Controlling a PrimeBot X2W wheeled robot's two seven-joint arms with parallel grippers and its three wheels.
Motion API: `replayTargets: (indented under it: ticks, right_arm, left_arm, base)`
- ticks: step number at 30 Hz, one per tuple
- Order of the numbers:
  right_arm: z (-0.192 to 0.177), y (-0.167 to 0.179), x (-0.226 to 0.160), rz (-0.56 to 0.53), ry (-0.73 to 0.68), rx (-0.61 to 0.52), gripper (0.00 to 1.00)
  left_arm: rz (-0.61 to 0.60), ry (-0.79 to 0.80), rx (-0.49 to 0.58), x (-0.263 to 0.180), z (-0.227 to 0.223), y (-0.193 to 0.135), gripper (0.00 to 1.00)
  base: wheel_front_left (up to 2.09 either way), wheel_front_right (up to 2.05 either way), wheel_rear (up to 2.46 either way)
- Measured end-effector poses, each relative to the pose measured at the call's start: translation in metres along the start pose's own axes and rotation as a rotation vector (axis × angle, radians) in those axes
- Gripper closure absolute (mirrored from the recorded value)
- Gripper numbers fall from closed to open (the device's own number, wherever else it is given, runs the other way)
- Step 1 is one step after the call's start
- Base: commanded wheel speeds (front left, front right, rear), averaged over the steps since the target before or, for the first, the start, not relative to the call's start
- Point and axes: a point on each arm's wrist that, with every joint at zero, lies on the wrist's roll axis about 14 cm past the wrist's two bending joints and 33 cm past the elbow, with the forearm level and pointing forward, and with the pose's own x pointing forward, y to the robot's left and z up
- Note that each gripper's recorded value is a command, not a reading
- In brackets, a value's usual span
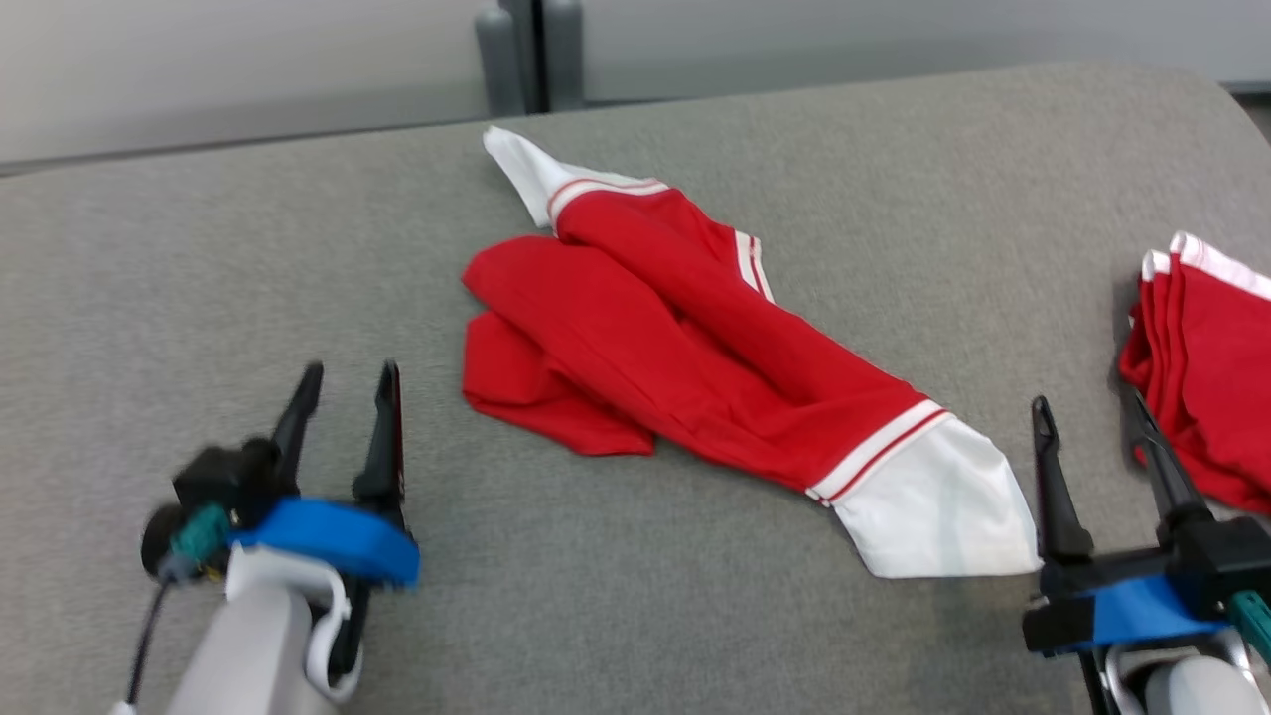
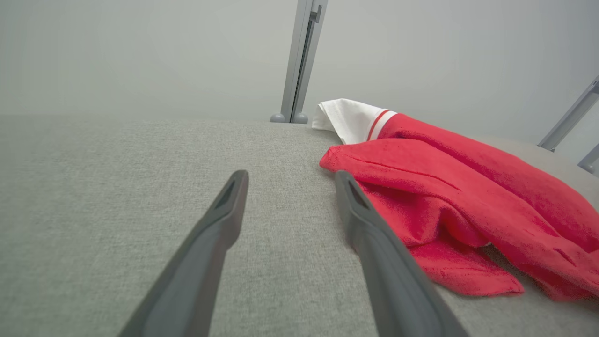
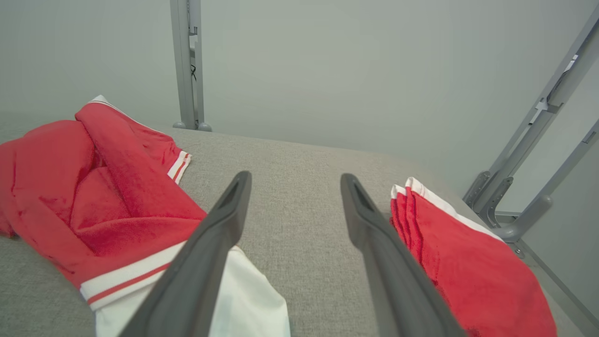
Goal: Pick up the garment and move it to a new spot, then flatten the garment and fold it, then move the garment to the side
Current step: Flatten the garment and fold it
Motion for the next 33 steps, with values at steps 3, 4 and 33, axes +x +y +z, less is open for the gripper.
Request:
replayTargets:
  ticks: [3,4,33]
  right_arm:
    - [0.001,0.006,0.010,0.015,-0.007,0.004,0.00]
    - [0.000,0.008,0.013,0.023,-0.007,0.001,0.00]
    - [-0.023,0.012,0.031,0.027,0.044,0.045,0.00]
  left_arm:
    - [-0.047,0.000,0.008,0.035,0.004,-0.004,0.00]
    - [-0.068,0.000,0.019,0.047,0.006,-0.006,0.00]
    - [-0.279,0.279,-0.051,0.118,-0.051,-0.041,0.00]
  base:
    - [0.00,0.00,0.00]
    - [0.00,0.00,0.00]
    - [0.00,0.00,0.00]
